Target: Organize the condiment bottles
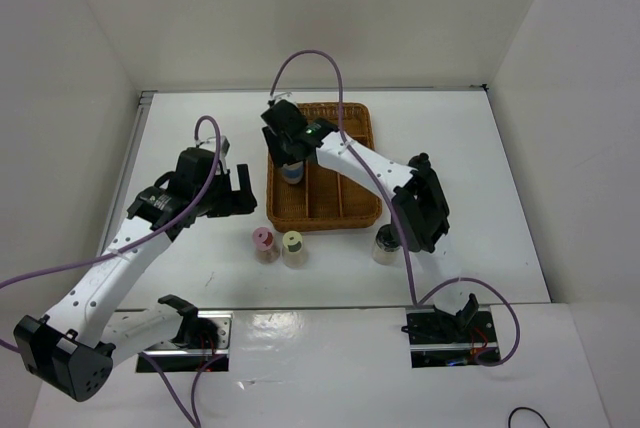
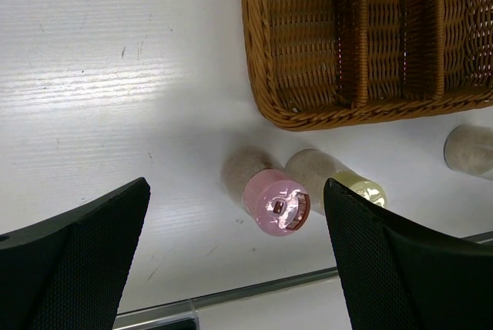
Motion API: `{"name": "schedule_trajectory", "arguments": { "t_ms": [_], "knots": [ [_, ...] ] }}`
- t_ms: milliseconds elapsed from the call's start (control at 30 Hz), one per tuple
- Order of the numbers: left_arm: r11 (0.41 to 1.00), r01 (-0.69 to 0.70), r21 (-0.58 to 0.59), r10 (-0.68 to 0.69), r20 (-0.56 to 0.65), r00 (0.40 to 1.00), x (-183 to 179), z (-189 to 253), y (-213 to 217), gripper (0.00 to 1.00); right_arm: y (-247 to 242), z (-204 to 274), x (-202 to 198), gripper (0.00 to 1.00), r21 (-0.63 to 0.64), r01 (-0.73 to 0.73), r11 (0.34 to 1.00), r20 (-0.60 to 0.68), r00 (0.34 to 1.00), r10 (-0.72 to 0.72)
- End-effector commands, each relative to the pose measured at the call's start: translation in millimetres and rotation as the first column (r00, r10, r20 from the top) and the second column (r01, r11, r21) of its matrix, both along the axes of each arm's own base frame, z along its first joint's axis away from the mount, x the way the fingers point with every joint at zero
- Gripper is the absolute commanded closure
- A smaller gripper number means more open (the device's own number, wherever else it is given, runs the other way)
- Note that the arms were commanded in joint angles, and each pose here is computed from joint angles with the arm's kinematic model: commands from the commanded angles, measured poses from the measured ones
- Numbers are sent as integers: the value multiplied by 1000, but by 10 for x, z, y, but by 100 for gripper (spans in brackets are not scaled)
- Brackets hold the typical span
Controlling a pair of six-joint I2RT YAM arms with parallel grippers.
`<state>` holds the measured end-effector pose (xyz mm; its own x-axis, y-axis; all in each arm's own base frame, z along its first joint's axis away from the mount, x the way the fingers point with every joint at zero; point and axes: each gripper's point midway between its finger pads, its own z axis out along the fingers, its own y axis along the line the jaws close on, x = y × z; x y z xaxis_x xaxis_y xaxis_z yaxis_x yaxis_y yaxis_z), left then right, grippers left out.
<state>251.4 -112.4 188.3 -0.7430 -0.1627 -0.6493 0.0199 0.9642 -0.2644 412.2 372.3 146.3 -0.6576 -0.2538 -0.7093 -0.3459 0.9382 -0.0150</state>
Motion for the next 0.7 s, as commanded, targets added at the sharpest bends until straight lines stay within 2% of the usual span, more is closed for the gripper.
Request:
{"name": "schedule_trajectory", "arguments": {
  "t_ms": [0, 233, 333, 367, 467, 500, 533, 567, 667],
  "knots": [
    [999, 17, -32, -15, 37, 999, 21, 84, -43, 1, 104, 172, 190, 66, 77, 17, 997, 68, 997, -23],
    [999, 30, -31, -28, 37, 999, 14, 84, -54, 1, 114, 29, 151, 63, 64, 13, 998, 30, 999, -15],
    [999, 30, -31, -28, 37, 999, 14, 84, -54, 1, 88, -50, 126, 56, 50, 14, 999, 17, 1000, -14],
    [998, 38, -39, -37, 34, 999, 5, 85, -73, 1, 88, -50, 126, 53, 50, 14, 999, 17, 1000, -14],
    [997, 66, -49, -64, 30, 997, -21, 109, -110, 1, 62, -99, 101, 27, 36, 14, 999, 4, 1000, -14],
    [997, 71, -37, -71, 13, 997, -34, 102, -101, 1, 65, -99, 100, 11, 42, 21, 999, 2, 1000, -21],
    [997, 71, -34, -71, 3, 997, -26, 75, -105, 1, 50, -114, 84, 5, 35, 21, 999, -6, 1000, -21],
    [997, 71, -33, -71, 0, 997, -38, 96, -100, 1, 50, -89, 80, 1, 39, 27, 999, -9, 1000, -27],
    [997, 77, -24, -78, -50, 996, -60, 35, -111, 1, 42, 31, 89, 1, 52, 41, 998, 2, 999, -41]
  ]
}}
